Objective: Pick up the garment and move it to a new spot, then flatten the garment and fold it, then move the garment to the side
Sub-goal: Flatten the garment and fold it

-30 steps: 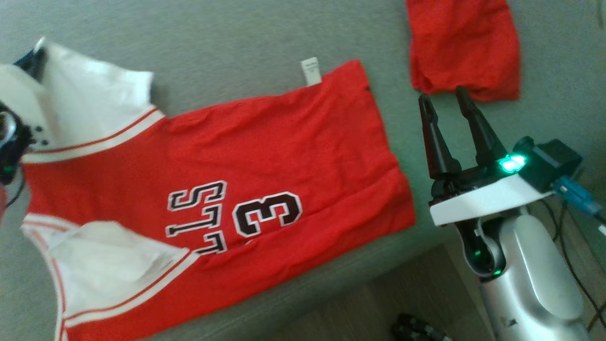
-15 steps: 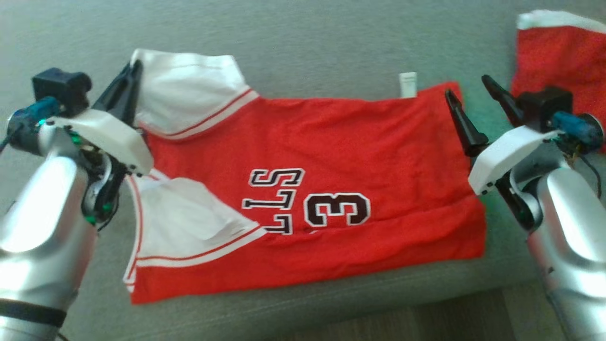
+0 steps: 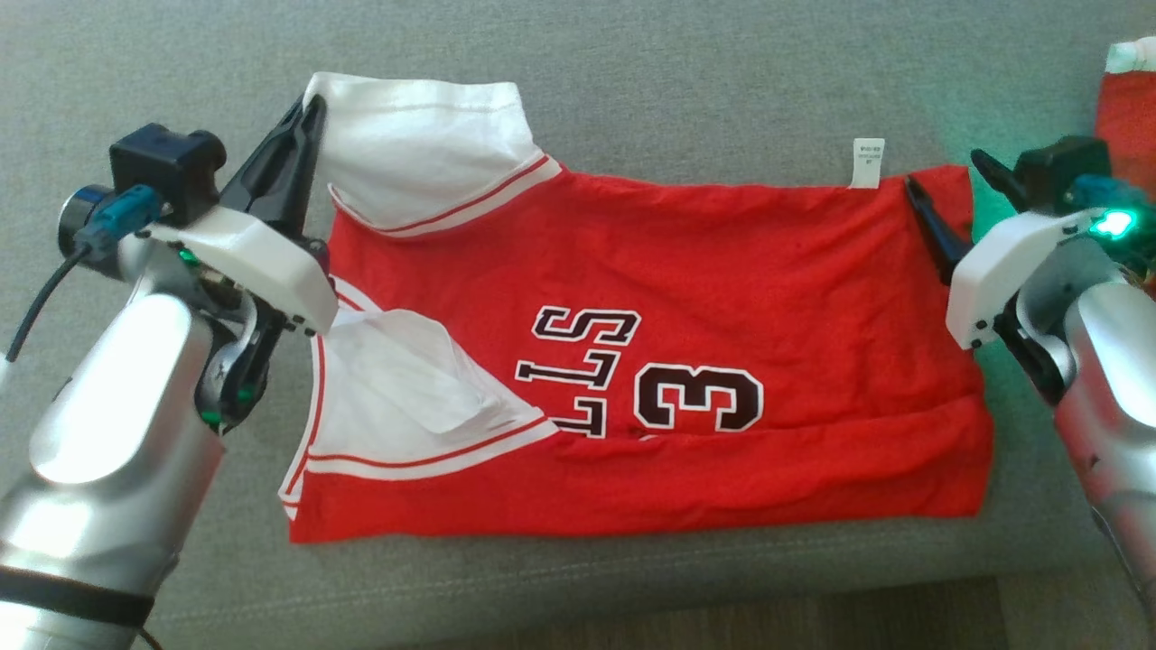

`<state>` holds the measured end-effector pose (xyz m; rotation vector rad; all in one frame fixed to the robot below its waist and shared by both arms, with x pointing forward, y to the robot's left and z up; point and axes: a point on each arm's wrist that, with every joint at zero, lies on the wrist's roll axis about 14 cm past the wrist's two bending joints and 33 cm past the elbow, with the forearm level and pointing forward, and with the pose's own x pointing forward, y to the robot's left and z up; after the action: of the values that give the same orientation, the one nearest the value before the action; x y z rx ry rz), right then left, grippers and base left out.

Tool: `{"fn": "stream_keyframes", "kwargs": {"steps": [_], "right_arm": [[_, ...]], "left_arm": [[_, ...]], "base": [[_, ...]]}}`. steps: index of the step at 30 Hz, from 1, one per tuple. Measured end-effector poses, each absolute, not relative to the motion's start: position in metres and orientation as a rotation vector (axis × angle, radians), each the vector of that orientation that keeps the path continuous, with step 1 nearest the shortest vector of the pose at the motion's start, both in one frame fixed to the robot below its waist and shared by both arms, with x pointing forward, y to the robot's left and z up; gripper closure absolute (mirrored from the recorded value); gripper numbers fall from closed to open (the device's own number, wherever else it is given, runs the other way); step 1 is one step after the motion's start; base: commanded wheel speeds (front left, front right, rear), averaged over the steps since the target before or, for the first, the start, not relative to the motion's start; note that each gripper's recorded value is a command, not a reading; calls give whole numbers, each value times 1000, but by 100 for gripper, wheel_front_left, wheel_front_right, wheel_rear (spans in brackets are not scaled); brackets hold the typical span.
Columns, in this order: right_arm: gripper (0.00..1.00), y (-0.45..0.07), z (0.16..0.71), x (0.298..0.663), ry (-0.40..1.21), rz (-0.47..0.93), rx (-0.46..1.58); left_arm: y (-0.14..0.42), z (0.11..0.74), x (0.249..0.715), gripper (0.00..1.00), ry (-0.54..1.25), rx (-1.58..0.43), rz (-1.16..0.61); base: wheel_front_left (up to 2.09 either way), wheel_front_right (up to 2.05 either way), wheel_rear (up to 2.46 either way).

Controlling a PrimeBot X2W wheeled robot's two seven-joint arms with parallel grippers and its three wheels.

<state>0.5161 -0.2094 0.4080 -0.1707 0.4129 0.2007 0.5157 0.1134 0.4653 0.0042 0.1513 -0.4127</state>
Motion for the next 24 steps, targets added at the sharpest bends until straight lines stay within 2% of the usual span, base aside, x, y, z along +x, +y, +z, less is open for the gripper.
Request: {"fn": "stream_keyframes", "kwargs": {"steps": [17,18,19,24], "right_arm": [[0,-215,392,525,451,207,-226],[7,-214,390,527,456,210,-226],[100,-213,390,528,460,208,-216],[100,-206,389,526,458,231,-217]], "left_arm": [[114,466,512,100,153,12,-419],[114,466,511,100,154,13,-419],[115,465,511,100,156,14,-419],[117,464,507,100,164,17,-414]], "base": [[0,0,0],[0,0,0],[0,0,0],[0,0,0]]}}
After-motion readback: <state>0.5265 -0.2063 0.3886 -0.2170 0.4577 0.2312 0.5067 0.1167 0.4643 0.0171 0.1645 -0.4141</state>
